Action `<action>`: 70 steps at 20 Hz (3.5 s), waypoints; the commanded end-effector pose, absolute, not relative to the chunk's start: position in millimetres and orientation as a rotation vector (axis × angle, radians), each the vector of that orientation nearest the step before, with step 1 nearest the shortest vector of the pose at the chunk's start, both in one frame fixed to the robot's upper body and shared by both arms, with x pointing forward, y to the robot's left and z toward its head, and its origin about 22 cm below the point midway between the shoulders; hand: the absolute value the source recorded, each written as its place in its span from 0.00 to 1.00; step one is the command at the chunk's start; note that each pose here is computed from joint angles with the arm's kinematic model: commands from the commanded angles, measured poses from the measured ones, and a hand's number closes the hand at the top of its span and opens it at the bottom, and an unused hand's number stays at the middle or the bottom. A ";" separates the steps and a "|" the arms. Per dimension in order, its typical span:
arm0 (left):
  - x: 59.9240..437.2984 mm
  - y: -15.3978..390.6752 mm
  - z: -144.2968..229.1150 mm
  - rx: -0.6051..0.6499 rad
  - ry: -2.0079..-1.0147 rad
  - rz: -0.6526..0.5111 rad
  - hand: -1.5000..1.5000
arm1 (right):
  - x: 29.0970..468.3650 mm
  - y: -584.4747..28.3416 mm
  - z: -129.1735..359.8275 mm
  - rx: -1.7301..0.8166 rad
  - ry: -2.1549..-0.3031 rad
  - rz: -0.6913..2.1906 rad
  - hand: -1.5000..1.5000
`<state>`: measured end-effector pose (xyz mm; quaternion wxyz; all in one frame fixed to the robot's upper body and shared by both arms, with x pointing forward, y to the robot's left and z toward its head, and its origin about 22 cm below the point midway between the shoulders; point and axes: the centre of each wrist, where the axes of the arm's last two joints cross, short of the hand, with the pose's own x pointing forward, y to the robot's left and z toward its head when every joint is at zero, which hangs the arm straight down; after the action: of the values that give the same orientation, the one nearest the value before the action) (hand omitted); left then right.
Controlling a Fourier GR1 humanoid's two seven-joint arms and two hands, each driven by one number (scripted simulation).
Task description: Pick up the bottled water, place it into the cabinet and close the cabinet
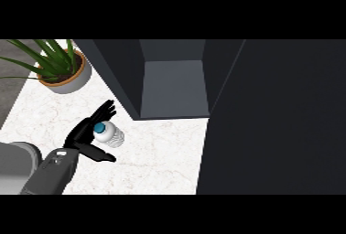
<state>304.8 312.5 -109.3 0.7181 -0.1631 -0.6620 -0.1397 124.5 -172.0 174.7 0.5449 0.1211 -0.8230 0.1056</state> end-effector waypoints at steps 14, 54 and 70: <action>318.5 261.7 -109.7 -0.541 -1.671 -0.495 1.00 | 113.3 -175.1 186.8 0.263 -1.991 0.252 0.00; 331.8 79.5 14.8 -0.114 -1.859 0.011 1.00 | 99.9 -175.8 181.5 0.250 -1.953 0.213 0.00; 391.7 79.0 24.5 0.084 -1.747 0.142 1.00 | 102.6 -187.2 179.0 0.273 -1.971 0.201 0.00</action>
<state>379.7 77.9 24.1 0.6384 0.0099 -0.7681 0.0489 117.4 -183.7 162.8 0.5551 0.1007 -0.8200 0.0964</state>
